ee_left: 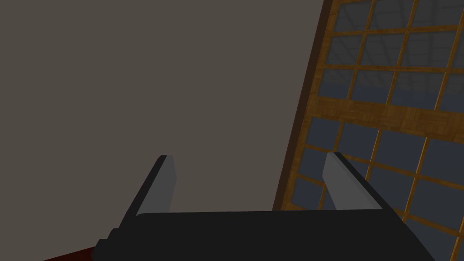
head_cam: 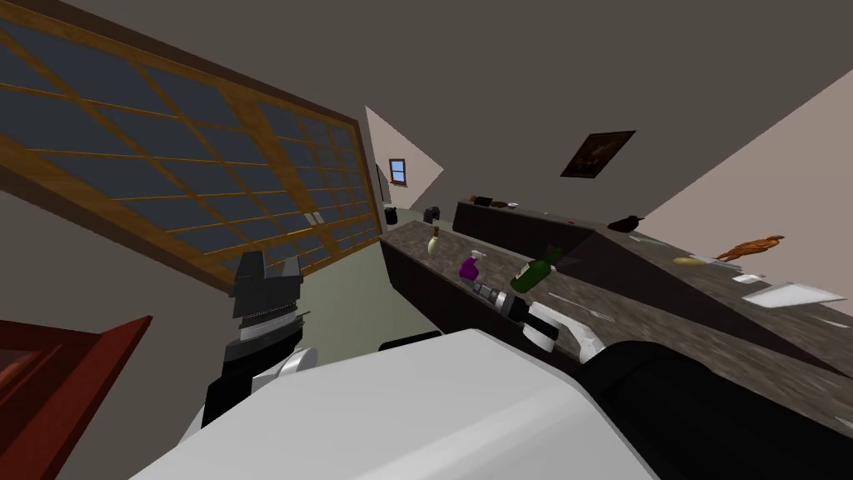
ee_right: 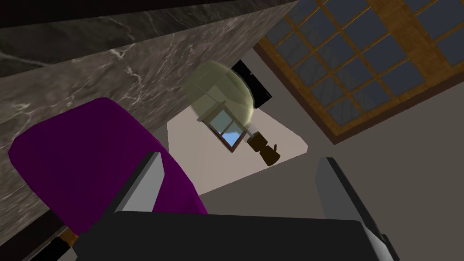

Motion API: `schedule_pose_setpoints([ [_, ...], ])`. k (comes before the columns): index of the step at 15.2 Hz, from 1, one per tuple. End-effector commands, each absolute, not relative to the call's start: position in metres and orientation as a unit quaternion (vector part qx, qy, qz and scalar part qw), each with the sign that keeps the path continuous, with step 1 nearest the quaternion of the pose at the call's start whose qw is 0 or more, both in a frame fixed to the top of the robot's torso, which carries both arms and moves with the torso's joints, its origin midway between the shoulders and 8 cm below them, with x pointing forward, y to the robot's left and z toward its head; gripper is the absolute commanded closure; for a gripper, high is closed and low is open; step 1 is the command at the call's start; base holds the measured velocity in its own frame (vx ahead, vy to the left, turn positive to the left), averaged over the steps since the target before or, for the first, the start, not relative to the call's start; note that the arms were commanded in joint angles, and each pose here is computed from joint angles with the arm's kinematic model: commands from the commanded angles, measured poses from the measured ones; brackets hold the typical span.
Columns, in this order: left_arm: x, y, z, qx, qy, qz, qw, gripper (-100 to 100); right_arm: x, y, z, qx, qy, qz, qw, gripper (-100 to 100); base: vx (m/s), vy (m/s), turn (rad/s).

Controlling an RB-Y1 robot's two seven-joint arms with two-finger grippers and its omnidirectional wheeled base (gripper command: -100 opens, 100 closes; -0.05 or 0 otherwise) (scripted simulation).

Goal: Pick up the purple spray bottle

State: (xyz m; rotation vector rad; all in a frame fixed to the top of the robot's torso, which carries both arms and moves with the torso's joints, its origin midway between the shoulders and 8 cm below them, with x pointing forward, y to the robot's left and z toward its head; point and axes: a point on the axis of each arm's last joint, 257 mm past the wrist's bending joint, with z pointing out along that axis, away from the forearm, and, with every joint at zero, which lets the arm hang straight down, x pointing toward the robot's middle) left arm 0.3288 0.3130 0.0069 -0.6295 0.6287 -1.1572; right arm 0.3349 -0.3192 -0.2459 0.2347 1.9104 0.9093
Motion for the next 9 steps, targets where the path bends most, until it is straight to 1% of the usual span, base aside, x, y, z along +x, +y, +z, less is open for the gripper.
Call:
schedule_pose_setpoints([
  [1, 0.329, 0.313, 0.007, -0.288, 0.287, -0.529, 0.745, 0, 0.331, -0.329, -0.252, 0.082, 0.801, 0.359, 0.473, -100, -0.055, -0.049, 0.142],
  [8, 0.329, 0.313, 0.007, -0.288, 0.287, -0.529, 0.745, 0, 0.322, -0.356, -0.266, 0.045, 0.838, 0.318, 0.442, -100, -0.043, -0.037, 0.108],
  [9, 0.329, 0.313, 0.007, -0.288, 0.287, -0.529, 0.745, 0, 0.317, -0.368, -0.273, 0.037, 0.849, 0.303, 0.431, -100, -0.031, -0.038, 0.153],
])
